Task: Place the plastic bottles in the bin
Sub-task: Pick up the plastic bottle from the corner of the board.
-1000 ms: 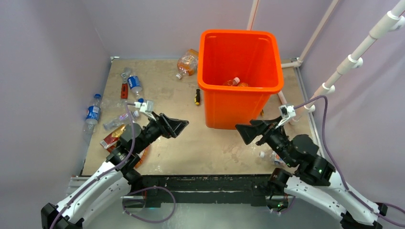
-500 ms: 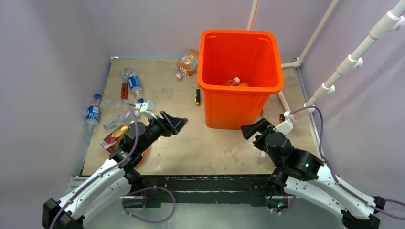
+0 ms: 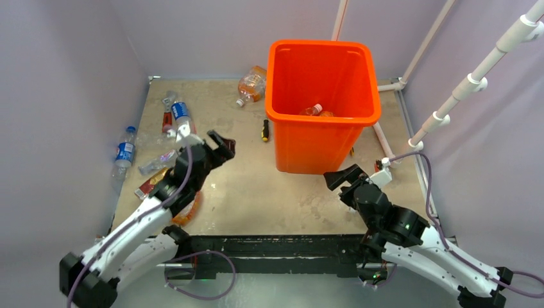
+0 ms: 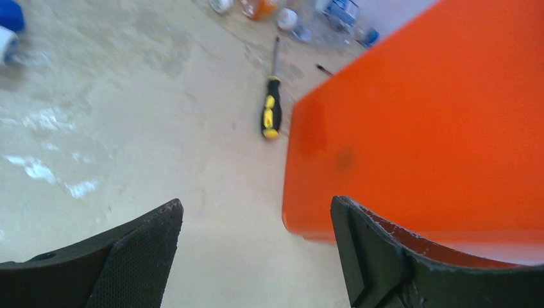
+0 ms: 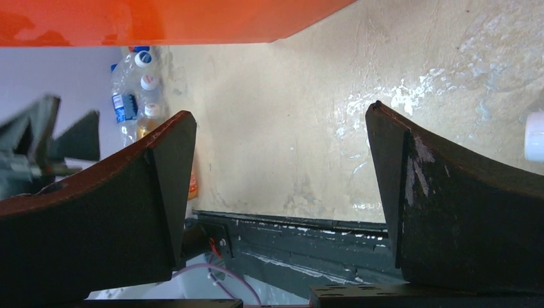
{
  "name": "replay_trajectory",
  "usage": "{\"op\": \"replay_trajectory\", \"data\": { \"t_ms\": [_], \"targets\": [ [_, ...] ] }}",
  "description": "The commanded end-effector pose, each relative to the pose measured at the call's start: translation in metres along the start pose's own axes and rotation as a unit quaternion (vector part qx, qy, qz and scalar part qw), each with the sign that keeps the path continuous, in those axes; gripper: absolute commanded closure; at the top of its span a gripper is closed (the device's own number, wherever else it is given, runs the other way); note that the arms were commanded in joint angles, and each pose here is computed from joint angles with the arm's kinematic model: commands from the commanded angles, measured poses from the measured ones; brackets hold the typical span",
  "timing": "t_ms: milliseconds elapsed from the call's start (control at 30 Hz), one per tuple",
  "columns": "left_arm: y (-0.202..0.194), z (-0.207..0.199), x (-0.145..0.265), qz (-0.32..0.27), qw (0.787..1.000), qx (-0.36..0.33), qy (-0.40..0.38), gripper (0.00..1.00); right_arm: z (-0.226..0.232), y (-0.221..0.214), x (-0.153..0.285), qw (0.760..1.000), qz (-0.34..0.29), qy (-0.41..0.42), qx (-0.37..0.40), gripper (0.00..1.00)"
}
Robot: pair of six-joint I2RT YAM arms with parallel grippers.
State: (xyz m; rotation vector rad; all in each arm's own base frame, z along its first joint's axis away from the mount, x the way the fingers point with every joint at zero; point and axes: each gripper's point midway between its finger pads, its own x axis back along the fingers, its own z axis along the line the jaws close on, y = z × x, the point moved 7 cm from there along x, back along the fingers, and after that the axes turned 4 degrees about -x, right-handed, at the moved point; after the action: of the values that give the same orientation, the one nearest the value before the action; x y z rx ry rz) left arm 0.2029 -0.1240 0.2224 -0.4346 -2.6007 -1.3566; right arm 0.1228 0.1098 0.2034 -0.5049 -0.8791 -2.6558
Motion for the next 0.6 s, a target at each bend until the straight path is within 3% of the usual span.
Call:
{"op": "replay_trajectory", "data": {
  "t_ms": [0, 100, 233, 300, 400, 567],
  "targets": [
    [0.026, 0.001, -0.056, 0.002, 0.993, -0.053, 0.101, 0.14, 0.011, 0.001, -0.001, 0.998, -0.010, 0.058, -0.001, 0.01],
    [0.039, 0.007, -0.104, 0.017, 0.993, -0.056, 0.107, 0.14, 0.017, -0.001, -0.001, 0.996, -0.003, 0.084, 0.029, 0.01],
    [0.050, 0.016, -0.167, 0.015, 0.983, -0.118, 0.143, 0.16, 0.018, -0.008, -0.004, 0.992, 0.013, 0.104, 0.063, 0.01],
    [0.063, 0.005, -0.203, 0.003, 0.978, -0.159, 0.137, 0.20, 0.017, -0.014, -0.006, 0.990, 0.026, 0.117, 0.073, 0.01],
    [0.053, 0.008, -0.249, 0.035, 0.962, -0.245, 0.116, 0.22, 0.017, -0.022, -0.008, 0.985, 0.039, 0.140, 0.088, 0.01],
    [0.042, 0.025, -0.294, 0.082, 0.944, -0.315, 0.061, 0.23, 0.017, -0.024, -0.008, 0.979, 0.045, 0.156, 0.126, 0.01]
  ]
}}
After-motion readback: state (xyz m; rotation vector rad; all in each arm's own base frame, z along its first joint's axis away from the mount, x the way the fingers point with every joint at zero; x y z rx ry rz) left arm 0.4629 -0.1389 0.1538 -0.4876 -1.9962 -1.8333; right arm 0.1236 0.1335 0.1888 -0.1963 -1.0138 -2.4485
